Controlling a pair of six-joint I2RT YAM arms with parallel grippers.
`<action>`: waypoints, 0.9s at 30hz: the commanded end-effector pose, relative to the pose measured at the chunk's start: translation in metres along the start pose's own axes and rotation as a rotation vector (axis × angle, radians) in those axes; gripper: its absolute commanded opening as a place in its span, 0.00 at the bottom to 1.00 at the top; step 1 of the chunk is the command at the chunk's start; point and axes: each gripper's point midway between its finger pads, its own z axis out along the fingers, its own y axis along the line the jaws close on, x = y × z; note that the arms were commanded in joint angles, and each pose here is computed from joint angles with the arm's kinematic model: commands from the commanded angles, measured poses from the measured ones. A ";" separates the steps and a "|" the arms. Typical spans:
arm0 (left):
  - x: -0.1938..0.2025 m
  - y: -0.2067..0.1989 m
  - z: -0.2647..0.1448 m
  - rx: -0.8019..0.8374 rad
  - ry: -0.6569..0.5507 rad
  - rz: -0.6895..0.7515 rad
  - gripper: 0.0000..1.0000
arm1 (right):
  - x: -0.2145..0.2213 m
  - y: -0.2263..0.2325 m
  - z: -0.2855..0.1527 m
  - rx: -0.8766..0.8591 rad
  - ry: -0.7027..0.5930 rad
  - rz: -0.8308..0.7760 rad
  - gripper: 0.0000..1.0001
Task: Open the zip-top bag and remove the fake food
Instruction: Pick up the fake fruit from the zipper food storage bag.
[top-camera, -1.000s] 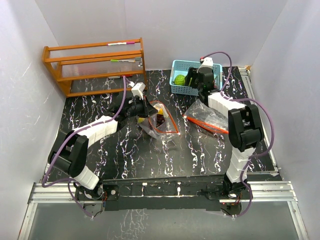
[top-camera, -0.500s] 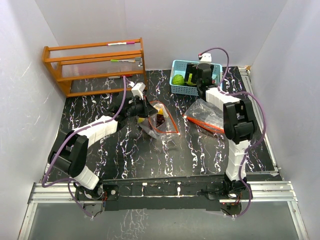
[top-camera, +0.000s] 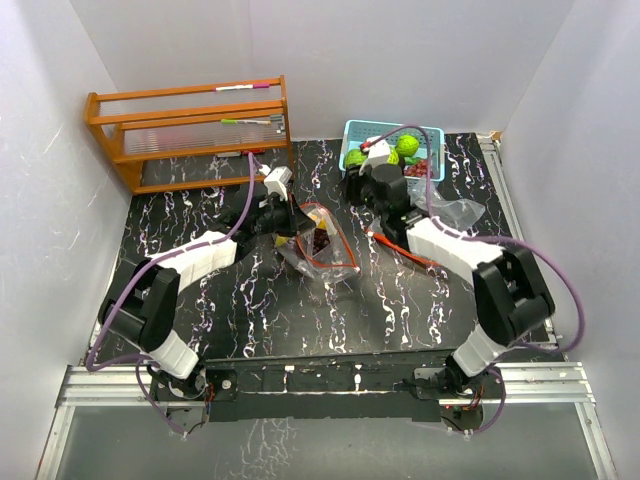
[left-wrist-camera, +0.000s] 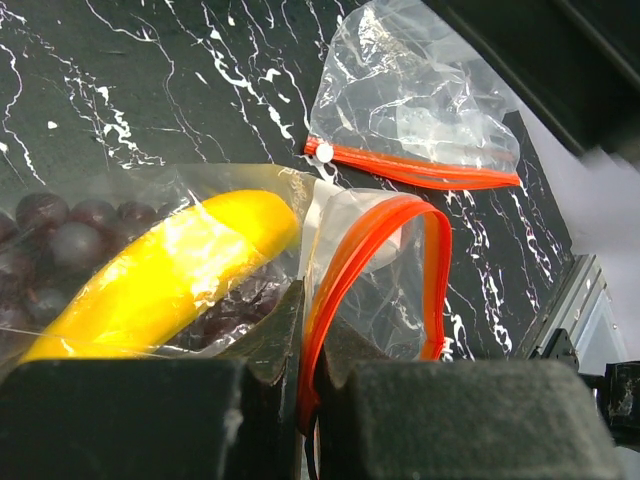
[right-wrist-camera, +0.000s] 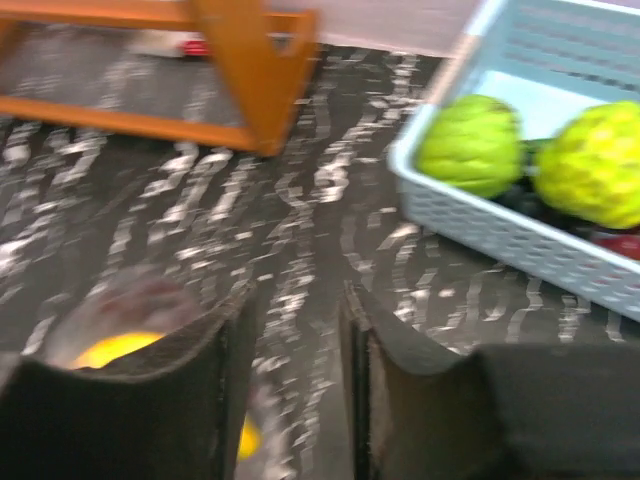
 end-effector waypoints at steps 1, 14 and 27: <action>-0.010 -0.004 0.002 0.009 -0.012 0.010 0.00 | -0.046 0.066 -0.052 -0.195 -0.136 0.023 0.35; -0.017 -0.007 0.000 0.010 -0.032 0.024 0.00 | 0.053 0.120 -0.084 -0.412 0.151 0.139 0.19; -0.020 -0.017 -0.003 0.054 -0.036 0.022 0.00 | 0.113 0.118 -0.047 -0.374 0.281 0.150 0.20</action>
